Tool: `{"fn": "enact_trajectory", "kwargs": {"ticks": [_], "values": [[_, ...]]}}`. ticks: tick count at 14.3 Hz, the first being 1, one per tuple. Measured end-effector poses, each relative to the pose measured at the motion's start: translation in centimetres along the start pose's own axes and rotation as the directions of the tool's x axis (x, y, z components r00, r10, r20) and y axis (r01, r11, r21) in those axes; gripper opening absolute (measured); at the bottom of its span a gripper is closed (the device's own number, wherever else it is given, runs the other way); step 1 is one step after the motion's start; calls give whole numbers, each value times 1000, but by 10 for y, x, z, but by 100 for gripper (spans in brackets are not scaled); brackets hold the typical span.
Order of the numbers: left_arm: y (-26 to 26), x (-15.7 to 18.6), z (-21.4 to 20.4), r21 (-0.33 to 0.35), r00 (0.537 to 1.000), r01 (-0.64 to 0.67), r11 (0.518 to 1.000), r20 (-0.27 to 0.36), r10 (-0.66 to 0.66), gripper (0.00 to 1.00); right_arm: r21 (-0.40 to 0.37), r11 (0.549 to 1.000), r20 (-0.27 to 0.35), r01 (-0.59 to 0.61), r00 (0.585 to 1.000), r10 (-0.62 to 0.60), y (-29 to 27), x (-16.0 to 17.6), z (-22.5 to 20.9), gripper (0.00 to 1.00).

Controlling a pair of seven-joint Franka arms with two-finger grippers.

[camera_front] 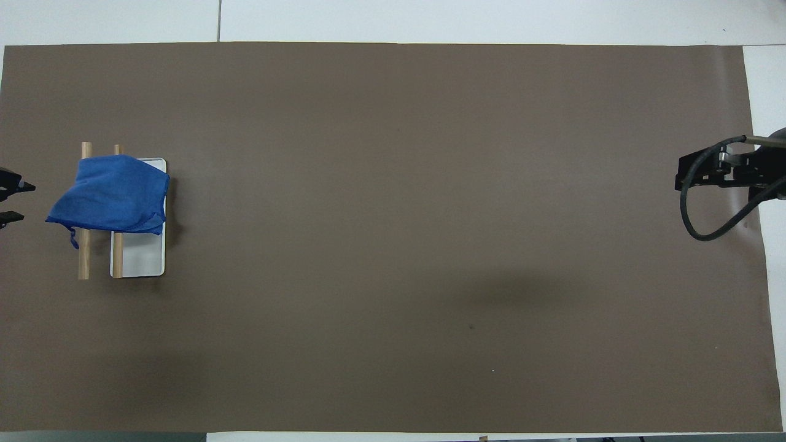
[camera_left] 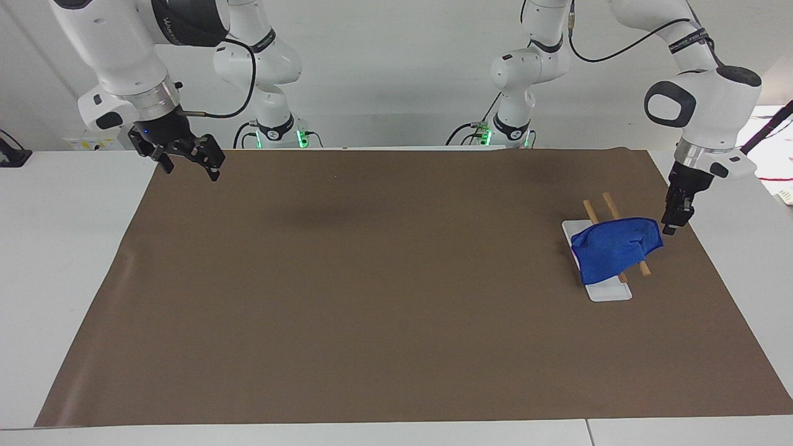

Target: Right arm passes towel to left arm to hang

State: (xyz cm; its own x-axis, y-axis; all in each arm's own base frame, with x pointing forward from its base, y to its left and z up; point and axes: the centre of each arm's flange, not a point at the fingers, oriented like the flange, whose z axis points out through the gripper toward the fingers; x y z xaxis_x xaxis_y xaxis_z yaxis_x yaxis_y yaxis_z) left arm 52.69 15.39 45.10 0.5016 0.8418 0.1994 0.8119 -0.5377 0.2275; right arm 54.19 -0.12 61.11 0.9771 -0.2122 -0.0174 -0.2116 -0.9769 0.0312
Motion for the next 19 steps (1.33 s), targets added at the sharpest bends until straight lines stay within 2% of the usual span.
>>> {"fn": "enact_trajectory", "kwargs": {"ticks": [1, 2, 5, 9, 11, 15, 19], "values": [[-4, 3, 0, 6, 1000, -16, 1000, 3, 16, 75, 0, 1000, 0, 0, 1000, 0, 0, 0, 0, 100], [-8, 6, -1, 12, 999, -36, 999, 8, 36, 81, 0, 1000, 0, 0, 1000, 0, 0, 0, 0, 100], [-2, 14, -16, 18, 990, -136, 991, 23, 136, 82, 0, 1000, 0, 0, 1000, 0, 0, 0, 0, 100], [34, 28, -54, 5, 955, -296, 955, 28, 296, 83, -3, 1000, 12, 3, 1000, -3, -1, -2, 0, 100], [57, 24, -63, 0, 921, -388, 922, 50, 387, 83, -6, 1000, 26, 5, 1000, -5, -2, -5, -5, 100], [95, 6, -73, -20, 813, -576, 817, 93, 575, 83, -6, 1000, 24, 22, 999, -22, -2, -6, -9, 100], [134, -48, -78, -49, 706, -693, 720, 158, 690, 84, -9, 999, 40, 37, 999, -37, -3, -8, -12, 100]]}}
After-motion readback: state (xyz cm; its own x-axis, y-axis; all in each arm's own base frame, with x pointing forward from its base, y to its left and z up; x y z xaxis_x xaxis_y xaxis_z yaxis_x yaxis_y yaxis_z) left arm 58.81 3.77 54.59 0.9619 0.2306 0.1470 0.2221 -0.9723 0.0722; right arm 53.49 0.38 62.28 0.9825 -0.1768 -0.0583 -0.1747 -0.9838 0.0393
